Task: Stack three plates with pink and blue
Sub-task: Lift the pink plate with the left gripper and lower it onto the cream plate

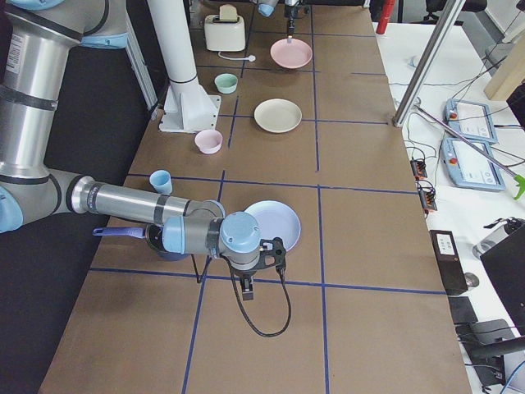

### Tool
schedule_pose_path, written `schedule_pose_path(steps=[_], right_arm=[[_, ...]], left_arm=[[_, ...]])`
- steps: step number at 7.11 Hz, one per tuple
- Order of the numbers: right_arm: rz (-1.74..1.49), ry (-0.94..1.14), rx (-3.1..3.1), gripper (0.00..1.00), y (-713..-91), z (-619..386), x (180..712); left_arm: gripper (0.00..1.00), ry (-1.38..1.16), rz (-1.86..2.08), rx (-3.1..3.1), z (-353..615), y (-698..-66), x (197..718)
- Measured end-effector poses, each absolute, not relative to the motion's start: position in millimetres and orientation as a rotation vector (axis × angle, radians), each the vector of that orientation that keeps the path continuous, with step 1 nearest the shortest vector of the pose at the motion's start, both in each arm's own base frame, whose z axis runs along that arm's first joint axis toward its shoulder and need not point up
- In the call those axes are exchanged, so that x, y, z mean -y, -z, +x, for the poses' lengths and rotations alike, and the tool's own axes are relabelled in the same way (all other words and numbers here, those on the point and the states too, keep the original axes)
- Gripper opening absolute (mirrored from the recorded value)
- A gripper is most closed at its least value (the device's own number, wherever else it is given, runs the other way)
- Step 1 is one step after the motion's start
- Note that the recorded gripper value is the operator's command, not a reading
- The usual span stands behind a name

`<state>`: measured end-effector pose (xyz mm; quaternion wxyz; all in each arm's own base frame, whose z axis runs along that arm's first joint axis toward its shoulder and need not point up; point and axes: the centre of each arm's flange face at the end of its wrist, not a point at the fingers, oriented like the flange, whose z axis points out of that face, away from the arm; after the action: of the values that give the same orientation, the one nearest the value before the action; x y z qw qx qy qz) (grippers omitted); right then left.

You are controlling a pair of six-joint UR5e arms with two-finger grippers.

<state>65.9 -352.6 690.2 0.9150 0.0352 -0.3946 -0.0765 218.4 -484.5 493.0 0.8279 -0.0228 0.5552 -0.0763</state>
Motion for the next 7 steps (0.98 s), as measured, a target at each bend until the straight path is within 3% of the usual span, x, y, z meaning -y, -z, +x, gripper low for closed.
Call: schedule_pose_path(steps=[2,4,7], right_arm=[[0.08,0.161,0.813,1.0,-687,66,354],[0.084,0.161,0.817,1.0,-685,66,356],[0.081,0.158,0.819,1.0,-685,65,356]], left_arm=[[0.0,0.18,-0.081,-1.264,288,-395,499],[0.0,0.179,-0.087,-1.258,390,-320,482],[0.0,0.148,-0.066,-1.2,509,-273,417]])
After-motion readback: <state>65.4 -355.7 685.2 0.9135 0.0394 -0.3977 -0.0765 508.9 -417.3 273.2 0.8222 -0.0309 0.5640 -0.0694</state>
